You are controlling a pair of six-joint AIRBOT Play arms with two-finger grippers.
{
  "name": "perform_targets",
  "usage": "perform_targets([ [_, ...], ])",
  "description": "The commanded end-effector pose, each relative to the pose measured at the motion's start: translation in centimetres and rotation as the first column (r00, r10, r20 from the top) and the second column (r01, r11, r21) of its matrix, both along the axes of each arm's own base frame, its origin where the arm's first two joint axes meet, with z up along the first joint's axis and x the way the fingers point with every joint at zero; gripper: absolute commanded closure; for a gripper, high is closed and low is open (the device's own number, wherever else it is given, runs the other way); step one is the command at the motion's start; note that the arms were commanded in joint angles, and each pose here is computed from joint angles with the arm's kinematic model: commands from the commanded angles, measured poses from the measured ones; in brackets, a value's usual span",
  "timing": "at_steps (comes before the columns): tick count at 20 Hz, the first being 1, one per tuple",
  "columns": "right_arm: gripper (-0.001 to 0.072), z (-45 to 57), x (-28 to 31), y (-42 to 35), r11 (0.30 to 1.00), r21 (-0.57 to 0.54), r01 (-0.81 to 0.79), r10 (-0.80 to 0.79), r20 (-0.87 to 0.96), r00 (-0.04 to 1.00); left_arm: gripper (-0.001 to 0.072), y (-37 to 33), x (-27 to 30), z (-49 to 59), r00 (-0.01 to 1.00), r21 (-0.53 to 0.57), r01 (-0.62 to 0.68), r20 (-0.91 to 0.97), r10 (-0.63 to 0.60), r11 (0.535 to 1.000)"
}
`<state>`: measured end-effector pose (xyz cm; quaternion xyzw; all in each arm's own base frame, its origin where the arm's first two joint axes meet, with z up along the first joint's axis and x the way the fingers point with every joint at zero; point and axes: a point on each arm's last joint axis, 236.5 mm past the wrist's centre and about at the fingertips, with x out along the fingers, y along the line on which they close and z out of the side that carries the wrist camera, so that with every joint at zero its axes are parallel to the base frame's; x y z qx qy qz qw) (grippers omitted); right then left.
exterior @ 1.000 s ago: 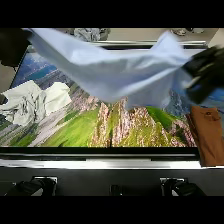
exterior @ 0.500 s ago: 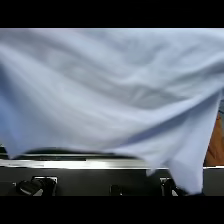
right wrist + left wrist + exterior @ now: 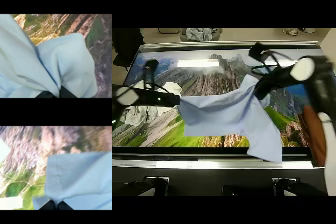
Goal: Fold the shirts.
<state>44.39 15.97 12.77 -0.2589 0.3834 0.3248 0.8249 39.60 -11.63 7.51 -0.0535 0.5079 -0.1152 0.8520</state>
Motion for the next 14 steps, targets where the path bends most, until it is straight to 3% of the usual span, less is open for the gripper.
perform_targets([
  [1, 0.0664, -7.8, 4.8, 2.2, 0.988, 0.109, 0.109, -0.101, -0.075, 0.992, 0.0677, 1.2, 3.0, -9.7, 0.969, -0.089, -0.137, -0.220, 0.114, 0.987],
  [4, 0.0657, -8.2, 5.8, 2.3, 0.970, 0.156, 0.186, -0.174, -0.090, 0.981, 0.0675, -0.1, 4.7, -11.2, 0.947, -0.230, -0.197, -0.295, 0.124, 0.953],
  [5, 0.0516, -7.6, 6.4, 2.4, 0.961, 0.181, 0.207, -0.197, -0.072, 0.978, 0.0625, -0.4, 5.2, -11.1, 0.951, -0.251, -0.189, -0.290, 0.112, 0.949],
  [6, 0.0228, -6.9, 6.5, 2.0, 0.955, 0.195, 0.223, -0.213, -0.073, 0.974, 0.0361, -0.2, 5.6, -10.5, 0.954, -0.258, -0.189, -0.278, 0.115, 0.947],
  [7, 0.0124, -5.8, 6.2, 1.1, 0.954, 0.193, 0.229, -0.218, -0.077, 0.973, 0.0064, 0.3, 6.0, -9.4, 0.962, -0.258, -0.162, -0.257, 0.094, 0.953],
  [8, 0.0124, -4.4, 5.6, -0.4, 0.953, 0.186, 0.241, -0.227, -0.092, 0.969, 0.0023, 1.0, 5.9, -8.1, 0.969, -0.248, -0.108, -0.242, 0.046, 0.963],
  [10, 0.0123, -1.9, 4.0, -5.5, 0.956, 0.141, 0.258, -0.243, -0.111, 0.964, 0.0037, 3.8, 4.5, -6.3, 0.963, -0.206, -0.029, -0.266, -0.028, 0.978],
  [14, 0.0127, -5.5, -2.7, -17.9, 0.906, 0.024, 0.422, -0.379, -0.395, 0.837, 0.0037, 7.6, -1.2, -9.7, 0.879, -0.180, -0.093, -0.477, -0.004, 0.979],
])
